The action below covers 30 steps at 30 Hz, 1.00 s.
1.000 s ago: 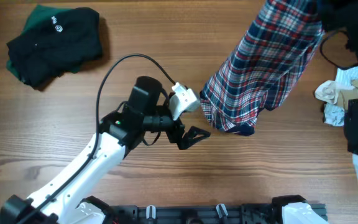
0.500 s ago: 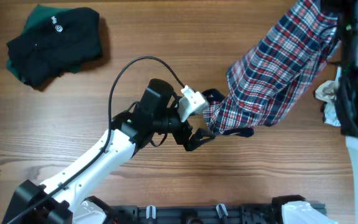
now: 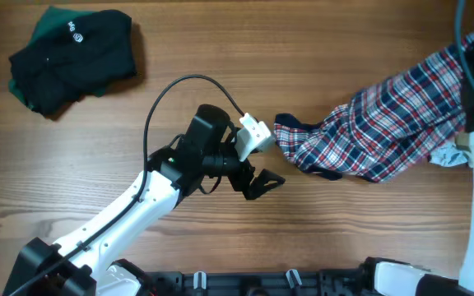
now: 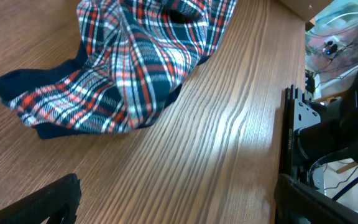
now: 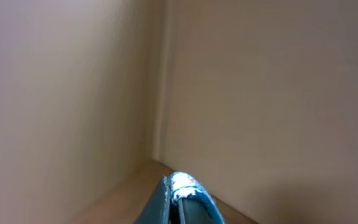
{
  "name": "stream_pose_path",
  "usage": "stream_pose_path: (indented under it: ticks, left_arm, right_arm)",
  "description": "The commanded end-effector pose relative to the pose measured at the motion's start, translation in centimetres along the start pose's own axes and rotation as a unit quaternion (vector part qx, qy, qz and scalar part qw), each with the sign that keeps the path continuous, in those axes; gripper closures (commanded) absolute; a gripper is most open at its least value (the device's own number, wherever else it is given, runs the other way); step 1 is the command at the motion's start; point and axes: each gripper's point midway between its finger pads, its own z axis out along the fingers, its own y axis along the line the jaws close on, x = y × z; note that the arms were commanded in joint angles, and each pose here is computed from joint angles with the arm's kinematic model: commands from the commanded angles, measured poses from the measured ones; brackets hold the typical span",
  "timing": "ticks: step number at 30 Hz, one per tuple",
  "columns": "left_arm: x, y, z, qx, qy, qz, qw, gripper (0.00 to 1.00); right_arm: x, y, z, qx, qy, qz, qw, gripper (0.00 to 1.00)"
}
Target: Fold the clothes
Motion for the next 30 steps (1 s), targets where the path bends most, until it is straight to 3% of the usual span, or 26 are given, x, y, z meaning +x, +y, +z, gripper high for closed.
stream_pose_path:
  ticks: [1,2,4,6,8,9,17,22,26,30]
  left_arm:
    - [0.0,0.1,0.3,0.0,0.003,-0.006,1.0,0.0]
    - [0.2,0.3,0.6,0.001,0.006,-0.008,1.0,0.0]
    - [0.6,0.6,0.9,0.001,0.013,-0.014,1.0,0.0]
    - [0.7,0.6,1.0,0.001,0.015,-0.022,1.0,0.0]
    - [0.7,0.6,1.0,0.001,0.014,-0.024,1.0,0.0]
    - [0.7,0.6,1.0,0.001,0.014,-0.029,0.999,0.0]
    - [0.9,-1.2,1.4,0.031,0.028,-0.221,0.974,0.0]
    - [3.4,-2.3,2.3,0.002,0.08,-0.37,0.925,0.0]
    - [4.6,-2.6,3.6,-0.003,0.102,-0.402,0.91,0.0]
    - [4.5,-1.4,6.1,0.004,0.089,-0.396,0.914,0.0]
  right_arm:
    - [0.9,-2.8,2.0,0.039,0.022,0.0,0.999,0.96]
    - [2.0,-3.4,2.6,0.049,0.04,-0.002,0.998,0.91]
    - [3.2,-4.0,3.5,0.062,0.057,-0.008,0.996,0.58]
    - [4.0,-4.3,4.1,0.071,0.068,-0.017,0.995,0.42]
    - [4.2,-4.3,4.1,0.071,0.072,-0.02,0.995,0.19]
    - [4.3,-4.3,4.1,0.071,0.073,-0.021,0.995,0.01]
    - [5.7,-4.5,3.8,0.072,0.101,-0.035,0.992,0.0]
    - [8.0,-2.9,3.3,0.019,0.148,-0.034,0.988,0.0]
    - [9.3,-1.9,2.9,-0.009,0.177,-0.01,0.984,0.0]
    - [10.2,-1.0,2.5,-0.04,0.196,-0.011,0.98,0.0]
